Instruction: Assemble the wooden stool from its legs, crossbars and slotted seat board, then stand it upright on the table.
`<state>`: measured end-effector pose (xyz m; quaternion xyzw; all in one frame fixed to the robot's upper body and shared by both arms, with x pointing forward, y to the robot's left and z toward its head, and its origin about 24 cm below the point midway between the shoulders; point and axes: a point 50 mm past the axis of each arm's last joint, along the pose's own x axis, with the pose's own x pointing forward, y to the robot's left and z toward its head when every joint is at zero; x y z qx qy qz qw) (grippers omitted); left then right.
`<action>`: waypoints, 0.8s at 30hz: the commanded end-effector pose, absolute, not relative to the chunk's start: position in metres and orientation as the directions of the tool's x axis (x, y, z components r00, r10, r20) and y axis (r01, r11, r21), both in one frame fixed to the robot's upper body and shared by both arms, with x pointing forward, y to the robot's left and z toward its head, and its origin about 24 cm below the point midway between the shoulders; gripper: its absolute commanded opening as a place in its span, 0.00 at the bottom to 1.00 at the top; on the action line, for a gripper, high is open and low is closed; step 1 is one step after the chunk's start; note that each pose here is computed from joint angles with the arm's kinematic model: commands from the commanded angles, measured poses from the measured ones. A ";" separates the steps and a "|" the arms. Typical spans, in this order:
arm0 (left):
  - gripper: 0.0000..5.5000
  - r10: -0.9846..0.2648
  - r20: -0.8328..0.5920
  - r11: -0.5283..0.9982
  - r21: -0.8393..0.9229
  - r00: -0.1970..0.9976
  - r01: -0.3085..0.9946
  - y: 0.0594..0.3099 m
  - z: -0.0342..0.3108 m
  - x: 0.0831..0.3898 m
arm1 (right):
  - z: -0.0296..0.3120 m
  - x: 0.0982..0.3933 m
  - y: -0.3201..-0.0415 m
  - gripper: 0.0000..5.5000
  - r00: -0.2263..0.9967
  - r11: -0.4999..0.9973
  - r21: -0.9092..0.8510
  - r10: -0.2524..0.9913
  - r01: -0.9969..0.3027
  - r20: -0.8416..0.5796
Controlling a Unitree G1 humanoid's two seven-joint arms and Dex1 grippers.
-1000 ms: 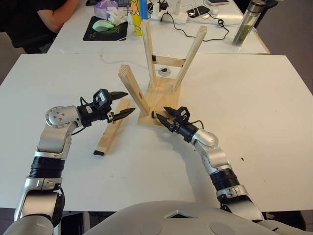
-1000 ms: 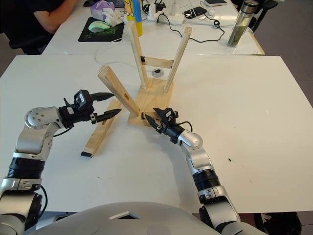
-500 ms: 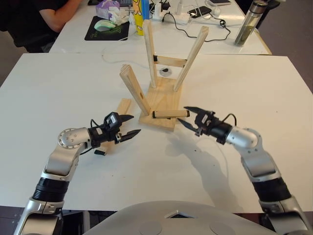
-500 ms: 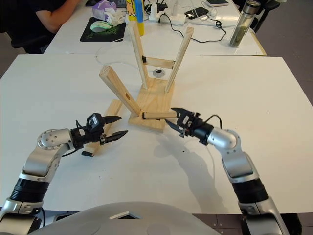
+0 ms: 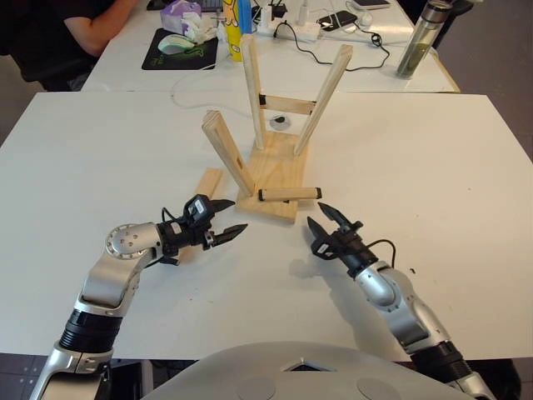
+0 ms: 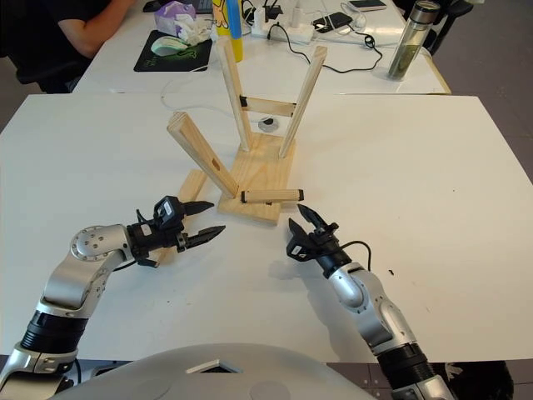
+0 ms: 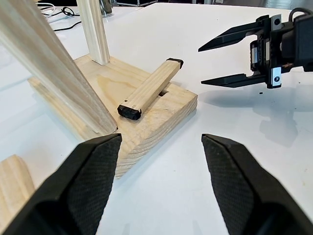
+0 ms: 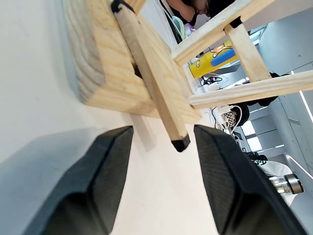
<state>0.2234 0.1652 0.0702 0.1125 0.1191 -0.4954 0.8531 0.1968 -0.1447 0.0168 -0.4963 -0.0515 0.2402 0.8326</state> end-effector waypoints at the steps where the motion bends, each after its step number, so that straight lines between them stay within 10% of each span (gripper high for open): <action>1: 0.56 -0.831 -0.310 0.463 0.076 0.462 0.883 0.161 0.074 0.227 | 0.017 0.207 -0.140 0.42 0.909 0.372 -0.882 0.397 -0.289 -0.130; 24: 0.56 -0.843 -0.289 0.454 0.068 0.453 0.888 0.151 0.076 0.231 | 0.006 0.239 -0.134 0.42 0.922 0.311 -0.899 0.330 -0.308 -0.202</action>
